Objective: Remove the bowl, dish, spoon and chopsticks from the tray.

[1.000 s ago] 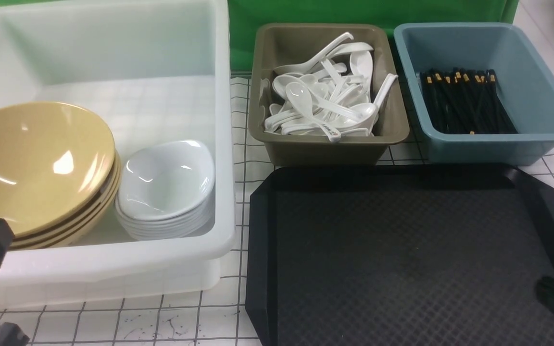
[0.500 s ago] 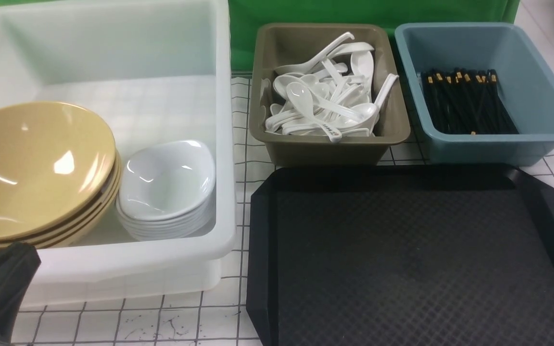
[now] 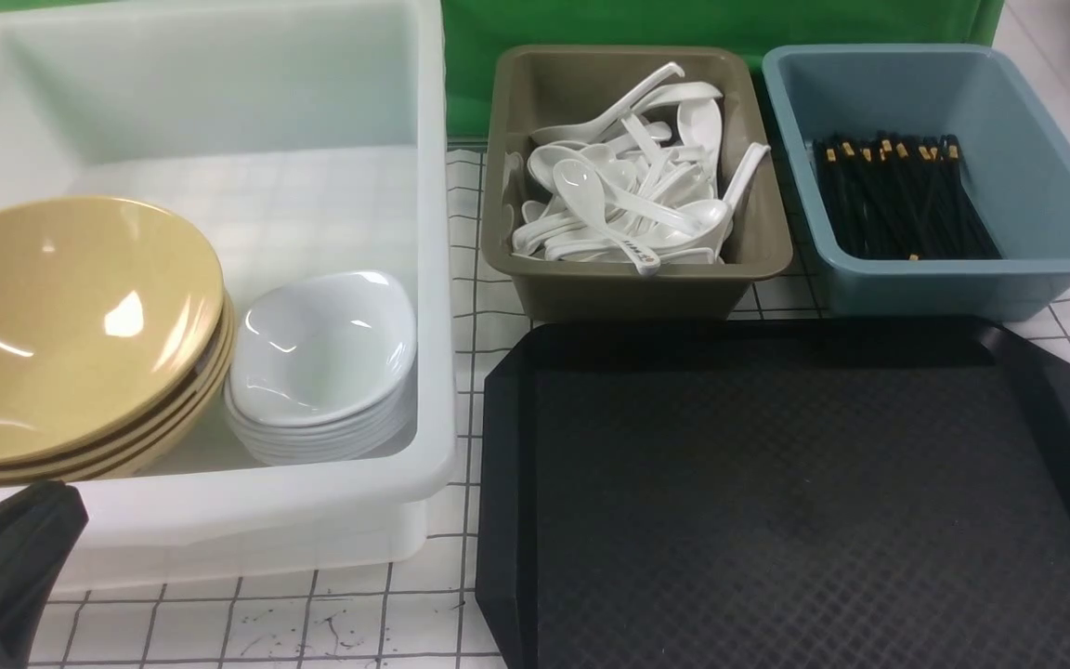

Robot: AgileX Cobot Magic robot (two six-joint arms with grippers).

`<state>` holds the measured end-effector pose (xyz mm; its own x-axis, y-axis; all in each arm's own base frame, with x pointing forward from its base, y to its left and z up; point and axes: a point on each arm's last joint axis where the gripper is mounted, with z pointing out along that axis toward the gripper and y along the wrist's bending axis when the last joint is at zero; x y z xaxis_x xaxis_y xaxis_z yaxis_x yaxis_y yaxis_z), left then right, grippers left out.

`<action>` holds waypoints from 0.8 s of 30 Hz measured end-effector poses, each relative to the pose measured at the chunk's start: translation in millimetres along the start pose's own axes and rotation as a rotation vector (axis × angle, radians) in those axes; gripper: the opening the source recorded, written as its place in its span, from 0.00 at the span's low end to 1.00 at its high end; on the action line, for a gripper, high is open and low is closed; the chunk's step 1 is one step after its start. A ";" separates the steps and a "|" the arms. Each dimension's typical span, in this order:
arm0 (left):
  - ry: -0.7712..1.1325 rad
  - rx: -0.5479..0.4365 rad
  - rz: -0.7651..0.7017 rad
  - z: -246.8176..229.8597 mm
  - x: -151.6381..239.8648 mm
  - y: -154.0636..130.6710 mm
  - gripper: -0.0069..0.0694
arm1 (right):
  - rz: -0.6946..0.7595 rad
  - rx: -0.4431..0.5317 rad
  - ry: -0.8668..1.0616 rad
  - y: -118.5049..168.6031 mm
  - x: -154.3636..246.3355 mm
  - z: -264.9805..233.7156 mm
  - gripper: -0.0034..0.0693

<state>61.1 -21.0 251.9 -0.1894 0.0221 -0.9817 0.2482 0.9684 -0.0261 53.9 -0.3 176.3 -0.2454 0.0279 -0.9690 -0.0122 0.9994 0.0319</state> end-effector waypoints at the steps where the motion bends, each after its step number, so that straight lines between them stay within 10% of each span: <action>1: 0.001 0.001 0.000 0.0 0.1 -0.1 0.08 | 0.000 0.000 0.001 0.0 0.1 0.0 0.10; 11: -0.008 -0.012 0.001 -1.8 7.5 0.4 0.08 | 0.000 0.000 0.001 0.0 0.1 0.0 0.11; 16: -0.049 -0.169 0.113 -10.8 23.0 9.3 0.08 | 0.002 0.000 0.002 0.0 0.2 0.0 0.11; 24: 0.029 -0.271 -0.111 1.6 73.7 21.1 0.08 | 0.004 -0.001 0.002 0.1 0.2 0.0 0.11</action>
<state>53.9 0.7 178.7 -0.2294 -0.0843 -0.9697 -0.0373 0.9963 -0.0778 53.8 -0.2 176.1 -0.2478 0.0317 -0.9683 -0.0119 0.9993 0.0357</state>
